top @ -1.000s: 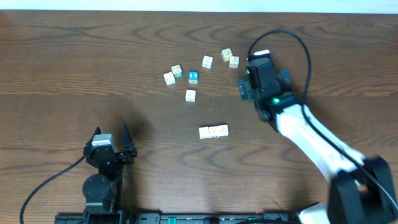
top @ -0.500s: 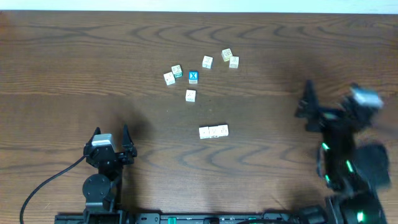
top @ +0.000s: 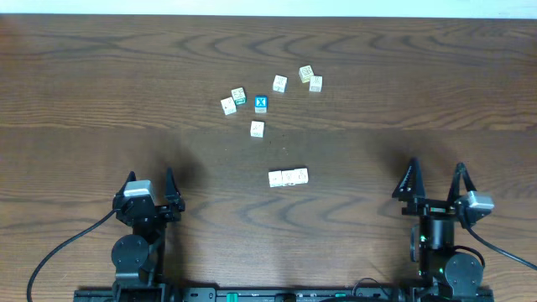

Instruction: Lift 3 blocks

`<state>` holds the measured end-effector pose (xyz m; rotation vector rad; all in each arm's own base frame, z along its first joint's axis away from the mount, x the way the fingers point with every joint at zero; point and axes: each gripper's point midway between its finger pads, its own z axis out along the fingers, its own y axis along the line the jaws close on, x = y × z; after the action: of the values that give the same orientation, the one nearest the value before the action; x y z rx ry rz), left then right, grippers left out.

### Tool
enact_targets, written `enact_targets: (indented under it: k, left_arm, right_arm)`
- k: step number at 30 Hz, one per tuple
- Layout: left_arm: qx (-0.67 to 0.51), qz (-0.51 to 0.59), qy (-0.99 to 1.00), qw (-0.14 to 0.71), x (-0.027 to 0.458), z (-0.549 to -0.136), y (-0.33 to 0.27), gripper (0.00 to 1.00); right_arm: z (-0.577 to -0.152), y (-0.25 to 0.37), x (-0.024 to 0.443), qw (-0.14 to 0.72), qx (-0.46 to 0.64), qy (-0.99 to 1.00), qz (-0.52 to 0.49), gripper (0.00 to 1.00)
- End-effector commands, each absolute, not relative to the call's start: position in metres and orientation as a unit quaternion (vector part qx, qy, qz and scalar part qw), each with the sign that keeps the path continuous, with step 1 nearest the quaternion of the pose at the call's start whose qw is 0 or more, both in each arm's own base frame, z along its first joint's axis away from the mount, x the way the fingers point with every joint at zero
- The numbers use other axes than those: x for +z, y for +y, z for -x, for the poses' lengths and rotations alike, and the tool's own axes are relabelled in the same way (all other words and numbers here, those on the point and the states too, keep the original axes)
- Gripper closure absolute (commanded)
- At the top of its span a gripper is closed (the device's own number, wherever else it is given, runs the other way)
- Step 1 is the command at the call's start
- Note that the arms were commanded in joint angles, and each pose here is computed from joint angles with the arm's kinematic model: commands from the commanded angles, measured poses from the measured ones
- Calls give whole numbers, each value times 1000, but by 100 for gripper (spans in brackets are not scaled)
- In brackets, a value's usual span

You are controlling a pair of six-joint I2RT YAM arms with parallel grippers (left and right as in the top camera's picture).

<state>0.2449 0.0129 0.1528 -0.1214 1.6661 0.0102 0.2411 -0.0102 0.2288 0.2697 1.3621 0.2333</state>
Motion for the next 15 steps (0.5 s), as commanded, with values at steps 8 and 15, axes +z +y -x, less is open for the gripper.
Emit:
enact_targets:
  k: [8, 15]
  left_arm:
    - [16, 70, 756, 651, 137, -243, 19, 27]
    - [16, 70, 756, 651, 137, -243, 19, 26]
  right_arm:
    - [-246, -17, 157, 678, 69, 719, -138, 1]
    - [-246, -14, 156, 678, 52, 725, -107, 1]
